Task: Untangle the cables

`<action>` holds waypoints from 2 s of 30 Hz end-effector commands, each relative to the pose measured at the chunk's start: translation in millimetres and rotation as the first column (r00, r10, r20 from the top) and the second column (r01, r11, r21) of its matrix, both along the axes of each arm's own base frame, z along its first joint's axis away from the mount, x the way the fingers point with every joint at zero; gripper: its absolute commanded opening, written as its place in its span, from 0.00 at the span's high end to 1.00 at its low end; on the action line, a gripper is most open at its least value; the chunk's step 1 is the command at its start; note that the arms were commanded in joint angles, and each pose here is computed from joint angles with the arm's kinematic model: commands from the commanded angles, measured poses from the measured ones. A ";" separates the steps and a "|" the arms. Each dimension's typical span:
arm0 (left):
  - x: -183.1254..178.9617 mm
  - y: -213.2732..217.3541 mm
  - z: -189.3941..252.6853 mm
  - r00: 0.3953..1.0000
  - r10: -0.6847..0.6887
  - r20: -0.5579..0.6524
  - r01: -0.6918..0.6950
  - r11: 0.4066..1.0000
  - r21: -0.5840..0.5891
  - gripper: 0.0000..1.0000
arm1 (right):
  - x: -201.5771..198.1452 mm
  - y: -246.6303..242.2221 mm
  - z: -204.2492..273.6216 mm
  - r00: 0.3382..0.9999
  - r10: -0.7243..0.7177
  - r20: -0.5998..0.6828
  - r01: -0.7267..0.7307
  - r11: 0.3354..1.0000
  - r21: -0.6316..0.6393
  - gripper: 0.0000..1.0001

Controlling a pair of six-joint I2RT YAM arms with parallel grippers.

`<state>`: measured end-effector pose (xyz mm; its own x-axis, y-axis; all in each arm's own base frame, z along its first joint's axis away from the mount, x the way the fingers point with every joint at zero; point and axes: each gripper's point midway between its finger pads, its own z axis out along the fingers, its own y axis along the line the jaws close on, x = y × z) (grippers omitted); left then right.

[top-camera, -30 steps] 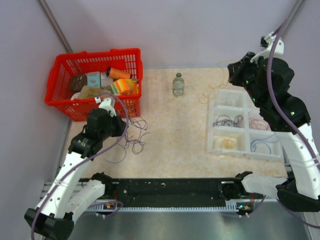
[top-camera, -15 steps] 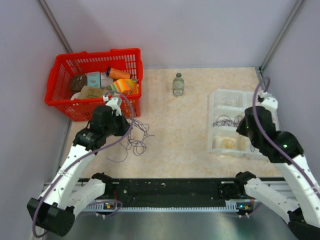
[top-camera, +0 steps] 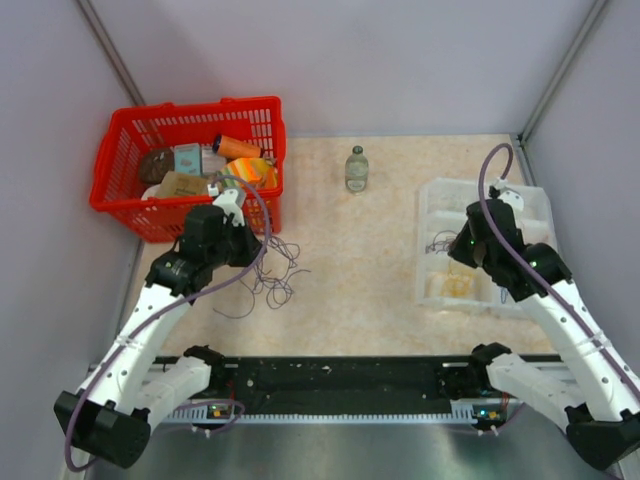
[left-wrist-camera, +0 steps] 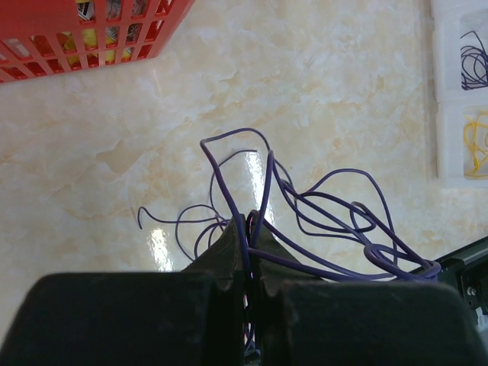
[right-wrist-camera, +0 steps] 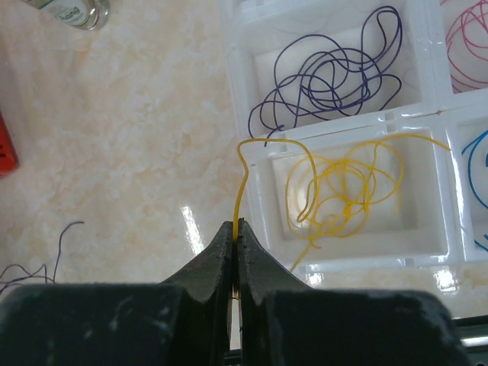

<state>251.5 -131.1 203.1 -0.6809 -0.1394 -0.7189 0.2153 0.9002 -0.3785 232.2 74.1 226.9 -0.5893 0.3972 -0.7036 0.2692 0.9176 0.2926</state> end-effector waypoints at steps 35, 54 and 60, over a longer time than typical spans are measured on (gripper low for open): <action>-13.9 -42.8 74.7 0.984 -0.126 0.122 0.156 0.948 -0.277 1.00 | -66.4 -27.5 -119.5 0.878 -0.156 -0.452 0.267 0.944 0.193 1.00; -11.9 -55.7 71.7 0.979 -0.183 0.086 0.200 0.933 -0.299 1.00 | 28.7 5.9 -29.1 0.952 0.246 -0.180 -0.258 0.965 -0.044 0.15; -10.0 -68.1 69.8 0.976 -0.211 0.045 0.214 0.918 -0.333 1.00 | 33.6 174.5 47.3 0.697 0.688 0.202 -0.712 0.696 0.090 0.14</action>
